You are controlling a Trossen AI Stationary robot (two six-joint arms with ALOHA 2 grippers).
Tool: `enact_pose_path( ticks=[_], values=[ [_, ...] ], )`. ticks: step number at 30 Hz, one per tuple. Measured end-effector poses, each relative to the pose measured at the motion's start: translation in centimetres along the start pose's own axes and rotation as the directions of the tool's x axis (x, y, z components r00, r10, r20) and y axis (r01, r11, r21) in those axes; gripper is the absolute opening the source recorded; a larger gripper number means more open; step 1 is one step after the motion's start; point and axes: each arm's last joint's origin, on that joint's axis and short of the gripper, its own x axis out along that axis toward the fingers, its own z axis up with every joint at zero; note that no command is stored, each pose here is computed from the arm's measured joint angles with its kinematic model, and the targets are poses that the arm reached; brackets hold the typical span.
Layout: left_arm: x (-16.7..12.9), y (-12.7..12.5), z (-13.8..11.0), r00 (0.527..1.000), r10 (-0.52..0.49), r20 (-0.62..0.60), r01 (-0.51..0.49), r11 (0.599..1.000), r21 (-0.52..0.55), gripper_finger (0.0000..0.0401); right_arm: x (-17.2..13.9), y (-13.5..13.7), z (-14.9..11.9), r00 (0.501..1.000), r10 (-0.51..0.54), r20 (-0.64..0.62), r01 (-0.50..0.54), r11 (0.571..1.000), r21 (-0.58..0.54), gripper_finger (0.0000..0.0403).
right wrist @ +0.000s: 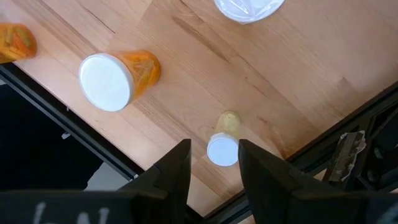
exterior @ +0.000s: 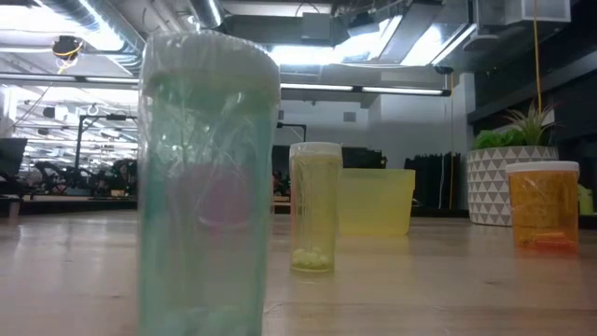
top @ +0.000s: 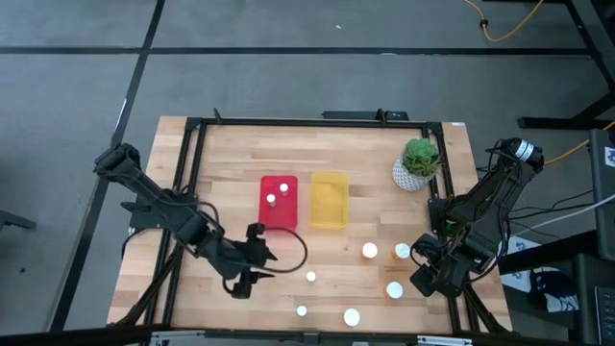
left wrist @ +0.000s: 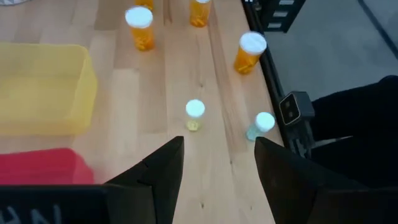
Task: Pick and place medicine bottles into bin by pill shape (circle, oval)
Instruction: Put the small yellow pill bottle into the red bin
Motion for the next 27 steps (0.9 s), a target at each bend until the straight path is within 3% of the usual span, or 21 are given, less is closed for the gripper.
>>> enact_pose_path(
  ticks=[13, 27],
  values=[
    [6.7, -1.1, -2.7, 0.986, 0.048, -0.162, -0.040, 0.998, 0.052, 0.0190, 0.0, 0.0, 0.0, 1.000, -0.003, -0.010, 0.003, 1.000, -0.007, 0.0135],
    [8.0, -2.1, -2.8, 0.991, -0.029, -0.127, 0.033, 0.999, 0.031, 0.0190, 0.0, 0.0, 0.0, 1.000, -0.003, -0.010, 0.003, 1.000, -0.023, 0.0135]
  ],
)
